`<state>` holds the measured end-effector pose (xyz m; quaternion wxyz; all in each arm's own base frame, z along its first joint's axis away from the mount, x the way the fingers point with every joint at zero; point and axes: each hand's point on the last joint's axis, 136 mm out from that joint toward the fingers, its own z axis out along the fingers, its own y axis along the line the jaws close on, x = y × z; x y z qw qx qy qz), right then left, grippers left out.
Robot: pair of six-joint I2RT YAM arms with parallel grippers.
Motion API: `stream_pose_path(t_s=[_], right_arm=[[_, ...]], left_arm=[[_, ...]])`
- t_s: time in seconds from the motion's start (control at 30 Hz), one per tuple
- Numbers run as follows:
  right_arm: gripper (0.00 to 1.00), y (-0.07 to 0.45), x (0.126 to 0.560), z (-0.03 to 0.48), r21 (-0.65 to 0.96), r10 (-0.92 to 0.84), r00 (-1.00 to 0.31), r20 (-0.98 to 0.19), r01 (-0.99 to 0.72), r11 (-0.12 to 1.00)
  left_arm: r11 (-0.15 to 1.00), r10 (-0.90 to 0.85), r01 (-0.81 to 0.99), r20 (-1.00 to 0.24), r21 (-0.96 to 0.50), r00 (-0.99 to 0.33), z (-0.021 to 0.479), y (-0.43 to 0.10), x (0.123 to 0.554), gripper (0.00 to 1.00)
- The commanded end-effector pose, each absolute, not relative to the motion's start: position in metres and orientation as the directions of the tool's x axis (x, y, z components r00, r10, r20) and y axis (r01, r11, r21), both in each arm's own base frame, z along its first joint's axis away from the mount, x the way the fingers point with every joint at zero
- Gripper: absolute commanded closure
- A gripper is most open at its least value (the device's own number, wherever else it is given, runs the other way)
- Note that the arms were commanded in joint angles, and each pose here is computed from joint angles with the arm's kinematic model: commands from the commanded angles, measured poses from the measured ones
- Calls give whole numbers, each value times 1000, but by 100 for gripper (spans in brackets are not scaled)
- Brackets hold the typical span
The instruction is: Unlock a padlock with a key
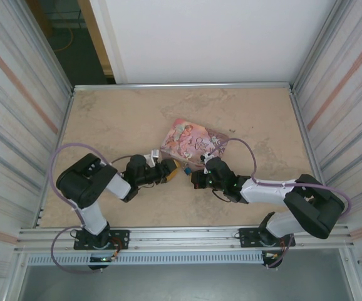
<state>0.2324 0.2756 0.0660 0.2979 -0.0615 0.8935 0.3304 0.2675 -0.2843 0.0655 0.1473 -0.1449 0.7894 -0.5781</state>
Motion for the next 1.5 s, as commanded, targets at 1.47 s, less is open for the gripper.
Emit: stream_pose_path(t_s=[1.47], right_arm=[[100,288,234,90,616,131,-816,-562,-308,725]], left_arm=[[173,-377,-18,-49,-985,-925,74,-326,271,77]])
